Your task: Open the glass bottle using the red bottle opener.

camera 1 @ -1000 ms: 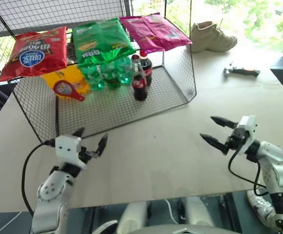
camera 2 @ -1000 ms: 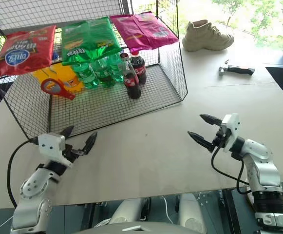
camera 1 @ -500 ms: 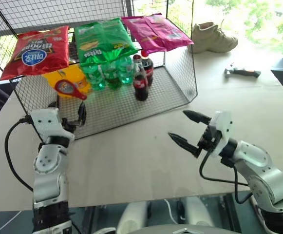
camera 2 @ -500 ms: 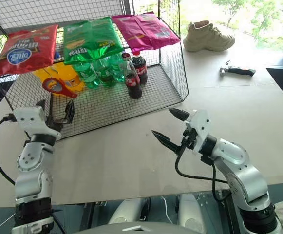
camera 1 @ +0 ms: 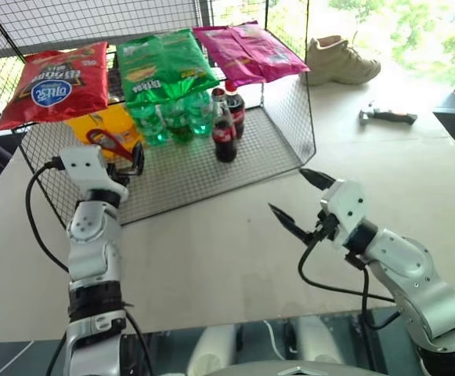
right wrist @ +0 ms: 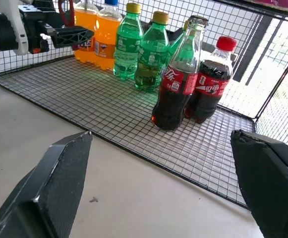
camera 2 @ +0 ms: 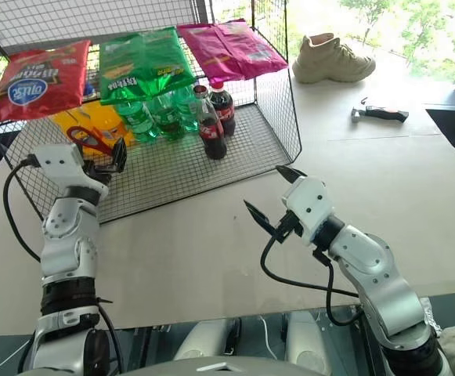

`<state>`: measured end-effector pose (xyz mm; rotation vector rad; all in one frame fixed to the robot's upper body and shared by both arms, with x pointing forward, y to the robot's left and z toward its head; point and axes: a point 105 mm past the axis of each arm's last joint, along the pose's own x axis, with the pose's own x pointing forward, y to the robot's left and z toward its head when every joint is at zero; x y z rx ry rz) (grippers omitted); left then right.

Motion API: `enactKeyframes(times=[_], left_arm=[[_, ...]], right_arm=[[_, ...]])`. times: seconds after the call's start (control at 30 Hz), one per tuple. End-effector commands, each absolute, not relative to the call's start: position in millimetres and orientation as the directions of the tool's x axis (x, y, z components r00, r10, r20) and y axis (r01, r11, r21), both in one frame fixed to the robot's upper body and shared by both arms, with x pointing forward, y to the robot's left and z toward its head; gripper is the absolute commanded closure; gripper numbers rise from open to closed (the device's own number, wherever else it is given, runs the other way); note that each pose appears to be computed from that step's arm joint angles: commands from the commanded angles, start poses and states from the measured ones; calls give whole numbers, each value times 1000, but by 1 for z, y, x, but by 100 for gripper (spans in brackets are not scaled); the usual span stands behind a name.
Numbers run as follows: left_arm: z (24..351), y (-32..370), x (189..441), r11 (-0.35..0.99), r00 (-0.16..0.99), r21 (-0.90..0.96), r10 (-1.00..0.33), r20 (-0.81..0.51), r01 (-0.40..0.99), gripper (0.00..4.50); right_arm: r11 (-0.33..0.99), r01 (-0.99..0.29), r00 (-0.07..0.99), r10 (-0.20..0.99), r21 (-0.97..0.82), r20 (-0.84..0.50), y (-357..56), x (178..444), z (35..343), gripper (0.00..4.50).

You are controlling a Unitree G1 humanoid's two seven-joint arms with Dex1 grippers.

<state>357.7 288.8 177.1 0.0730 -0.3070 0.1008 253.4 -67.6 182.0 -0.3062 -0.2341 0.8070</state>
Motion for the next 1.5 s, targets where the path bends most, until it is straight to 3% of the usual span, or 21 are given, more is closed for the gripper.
enactKeyframes(times=[0.03,0.23,0.37,0.57,0.63,0.8,1.17,1.5], left_arm=[[194,290,357,989,928,87,77,365,-117,3],[196,287,357,989,920,94,70,386,-115,3],[195,286,354,986,913,100,81,399,-131,132],[194,291,351,981,907,103,109,407,-164,408],[194,291,351,980,906,107,112,408,-169,445],[196,295,346,962,896,158,137,422,-221,445],[218,308,321,797,791,345,249,558,-495,445],[218,297,311,728,761,407,239,603,-551,445]], right_arm=[[640,-656,643,752,-399,149,-62,247,196,0],[632,-660,634,759,-406,149,-62,248,194,0],[625,-665,628,764,-408,147,-62,248,193,0],[616,-673,620,772,-409,141,-62,249,192,0],[613,-675,618,774,-410,139,-62,249,191,0],[609,-678,615,777,-411,136,-62,251,190,0],[610,-682,617,776,-404,129,-63,253,187,0],[607,-679,622,774,-413,115,-67,254,185,0]])
